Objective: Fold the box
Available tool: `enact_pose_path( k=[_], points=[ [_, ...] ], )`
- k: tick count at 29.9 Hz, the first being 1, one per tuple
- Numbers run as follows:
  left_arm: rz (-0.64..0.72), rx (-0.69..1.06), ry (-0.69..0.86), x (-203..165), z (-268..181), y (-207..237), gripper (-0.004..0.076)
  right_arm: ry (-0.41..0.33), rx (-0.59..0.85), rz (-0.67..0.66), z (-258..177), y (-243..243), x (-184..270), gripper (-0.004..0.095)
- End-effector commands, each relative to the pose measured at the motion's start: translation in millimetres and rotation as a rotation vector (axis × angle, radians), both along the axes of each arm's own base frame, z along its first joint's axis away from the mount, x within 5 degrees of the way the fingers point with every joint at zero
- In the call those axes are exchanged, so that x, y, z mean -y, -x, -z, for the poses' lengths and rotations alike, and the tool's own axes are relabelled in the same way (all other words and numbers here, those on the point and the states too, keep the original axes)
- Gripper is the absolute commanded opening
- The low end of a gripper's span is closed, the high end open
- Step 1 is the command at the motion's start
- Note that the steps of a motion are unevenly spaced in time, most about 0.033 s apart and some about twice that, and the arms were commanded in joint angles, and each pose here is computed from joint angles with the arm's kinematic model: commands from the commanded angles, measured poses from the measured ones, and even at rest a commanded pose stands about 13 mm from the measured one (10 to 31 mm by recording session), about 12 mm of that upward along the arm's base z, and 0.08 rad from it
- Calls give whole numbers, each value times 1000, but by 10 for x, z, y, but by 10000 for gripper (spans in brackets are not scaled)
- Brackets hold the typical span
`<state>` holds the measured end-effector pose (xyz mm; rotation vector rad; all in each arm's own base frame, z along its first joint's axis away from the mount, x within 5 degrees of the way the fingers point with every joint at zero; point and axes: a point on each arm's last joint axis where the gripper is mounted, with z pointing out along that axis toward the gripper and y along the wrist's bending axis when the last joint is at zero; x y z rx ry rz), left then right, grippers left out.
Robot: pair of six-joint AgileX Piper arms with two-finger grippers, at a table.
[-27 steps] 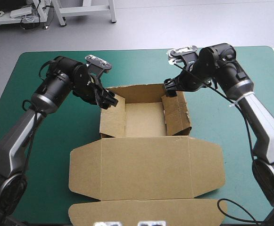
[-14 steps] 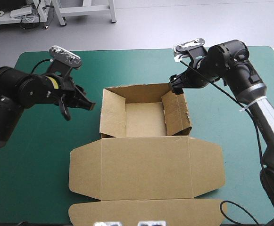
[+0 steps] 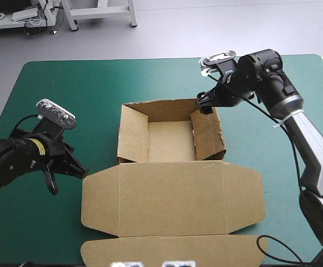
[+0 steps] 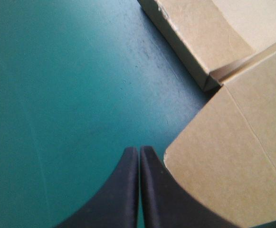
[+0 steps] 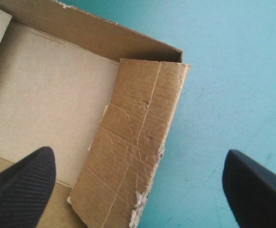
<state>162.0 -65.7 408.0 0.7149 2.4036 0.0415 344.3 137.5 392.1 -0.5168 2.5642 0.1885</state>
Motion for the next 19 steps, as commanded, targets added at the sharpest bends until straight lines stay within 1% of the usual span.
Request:
enact_pose_path(
  k=[1,6,11,19],
  points=[
    [3,-28,2,-62,56,168,-8,-27,47,-7,-171,70,27,879],
    [-20,-73,9,-122,258,308,-8,-19,6,-9,-19,-35,-20,879],
    [-43,-91,13,-193,406,449,-8,3,-58,-9,242,-199,-84,878],
    [-59,-25,62,-314,382,698,-8,37,-159,-8,671,-419,-172,869]
  ],
)
